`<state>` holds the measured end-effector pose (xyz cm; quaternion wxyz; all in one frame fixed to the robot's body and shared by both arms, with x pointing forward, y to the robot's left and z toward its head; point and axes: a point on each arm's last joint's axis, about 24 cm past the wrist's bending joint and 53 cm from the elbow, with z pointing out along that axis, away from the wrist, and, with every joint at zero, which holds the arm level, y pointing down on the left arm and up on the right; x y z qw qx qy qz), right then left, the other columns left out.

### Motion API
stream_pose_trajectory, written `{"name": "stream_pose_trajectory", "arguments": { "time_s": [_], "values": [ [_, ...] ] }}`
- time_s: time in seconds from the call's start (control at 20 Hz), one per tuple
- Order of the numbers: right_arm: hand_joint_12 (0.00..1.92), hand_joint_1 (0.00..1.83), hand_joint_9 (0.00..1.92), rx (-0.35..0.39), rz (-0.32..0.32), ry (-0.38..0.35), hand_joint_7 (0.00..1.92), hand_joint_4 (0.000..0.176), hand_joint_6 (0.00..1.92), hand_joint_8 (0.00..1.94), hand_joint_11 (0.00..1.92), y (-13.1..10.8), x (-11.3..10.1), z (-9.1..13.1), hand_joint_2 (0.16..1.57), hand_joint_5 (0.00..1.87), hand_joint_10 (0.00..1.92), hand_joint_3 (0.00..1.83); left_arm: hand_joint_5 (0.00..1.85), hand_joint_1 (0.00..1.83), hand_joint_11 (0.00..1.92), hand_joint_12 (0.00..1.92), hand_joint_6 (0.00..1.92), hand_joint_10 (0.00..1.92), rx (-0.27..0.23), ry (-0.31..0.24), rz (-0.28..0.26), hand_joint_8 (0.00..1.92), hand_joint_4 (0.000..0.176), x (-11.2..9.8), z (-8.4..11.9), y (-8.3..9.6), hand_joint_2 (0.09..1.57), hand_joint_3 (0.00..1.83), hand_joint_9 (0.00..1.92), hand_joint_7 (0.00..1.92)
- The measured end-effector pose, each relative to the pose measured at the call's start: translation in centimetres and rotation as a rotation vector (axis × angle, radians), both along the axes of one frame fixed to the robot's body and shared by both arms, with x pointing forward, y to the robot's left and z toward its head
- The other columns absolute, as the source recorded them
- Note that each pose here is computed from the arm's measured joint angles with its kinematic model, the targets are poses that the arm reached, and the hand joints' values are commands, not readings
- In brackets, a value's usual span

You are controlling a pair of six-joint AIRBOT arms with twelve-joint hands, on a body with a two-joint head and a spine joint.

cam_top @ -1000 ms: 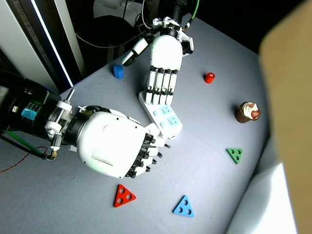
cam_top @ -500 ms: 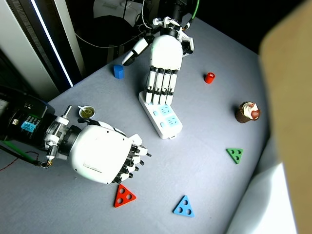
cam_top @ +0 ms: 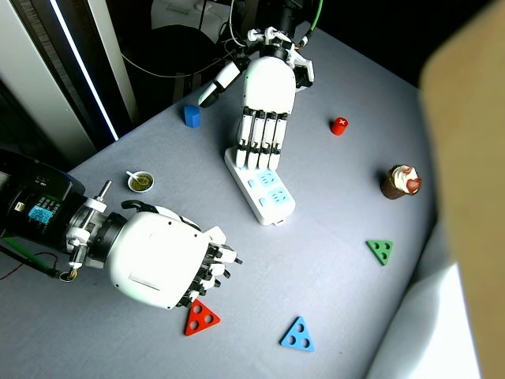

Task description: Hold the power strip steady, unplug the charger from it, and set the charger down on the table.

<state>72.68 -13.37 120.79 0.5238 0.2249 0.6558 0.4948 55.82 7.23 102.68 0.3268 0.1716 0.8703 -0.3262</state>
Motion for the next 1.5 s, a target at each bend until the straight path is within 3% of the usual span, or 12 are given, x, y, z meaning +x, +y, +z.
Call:
{"name": "stream_pose_trajectory", "arguments": {
  "time_s": [0.05, 0.1, 0.15, 0.4, 0.9, 1.15, 1.5],
  "values": [
    [0.13, 1.21, 0.92, 0.000, -0.001, -0.001, 0.83, 0.000, 0.11, 0.03, 1.00, 0.0, 0.0, 0.0, 1.03, 0.80, 0.05, 0.00, 0.00, 0.00, 0.00, 0.00, 0.00, 0.00, 0.000, 0.000, 0.000, 0.00, 0.000, 0.0, 0.0, 0.0, 0.96, 0.00, 0.00, 0.00],
    [0.09, 1.18, 0.84, -0.004, -0.003, -0.004, 0.75, 0.000, 0.03, 0.00, 0.92, -0.1, 0.0, -0.1, 1.03, 0.77, 0.00, 0.00, 0.00, 0.00, 0.00, 0.00, 0.00, 0.00, 0.000, 0.000, 0.000, 0.00, 0.000, 0.0, 0.0, 0.0, 0.97, 0.00, 0.00, 0.00],
    [0.01, 1.04, 0.62, -0.006, -0.003, -0.002, 0.56, 0.000, 0.00, 0.00, 0.71, -0.2, -0.1, -0.3, 1.04, 0.56, 0.00, 0.01, 0.00, 0.00, 0.00, 0.00, 0.00, 0.00, 0.000, 0.000, 0.000, 0.00, 0.000, 0.0, 0.0, 0.0, 0.96, 0.00, 0.00, 0.00],
    [0.00, 0.88, 0.30, 0.001, -0.015, -0.009, 0.26, 0.000, 0.00, 0.00, 0.38, -0.6, 0.0, -0.2, 1.01, 0.24, 0.00, 0.00, 0.00, 0.00, 0.00, 0.00, 0.00, 0.00, 0.000, 0.000, 0.000, 0.00, 0.000, 0.0, 0.0, 0.0, 0.96, 0.00, 0.00, 0.00],
    [0.00, 0.79, 0.23, 0.033, -0.042, -0.019, 0.19, 0.000, 0.00, 0.00, 0.30, -1.8, 0.7, 0.6, 1.04, 0.16, 0.00, 0.00, 0.00, 0.00, 0.00, 0.00, 0.00, 0.00, 0.000, 0.000, 0.000, 0.00, 0.000, 0.0, 0.0, 0.0, 0.96, 0.00, 0.00, 0.00],
    [0.01, 0.79, 0.25, 0.107, -0.035, -0.065, 0.22, 0.000, 0.01, 0.01, 0.32, -1.9, 0.0, 4.2, 1.03, 0.20, 0.01, 0.00, 0.00, 0.00, 0.00, 0.00, 0.00, 0.00, -0.013, -0.027, 0.007, 0.00, 0.000, 0.8, 1.2, -0.3, 0.96, 0.00, 0.00, 0.00],
    [0.01, 0.72, 0.26, -0.034, 0.106, -0.195, 0.24, 0.000, 0.01, 0.00, 0.32, 1.0, -4.9, 6.4, 1.05, 0.22, 0.00, 0.00, 0.00, 0.00, 0.00, 0.00, 0.00, 0.00, -0.073, -0.102, 0.045, 0.00, 0.000, 3.3, 5.5, -0.3, 0.96, 0.00, 0.00, 0.00]
  ]
}}
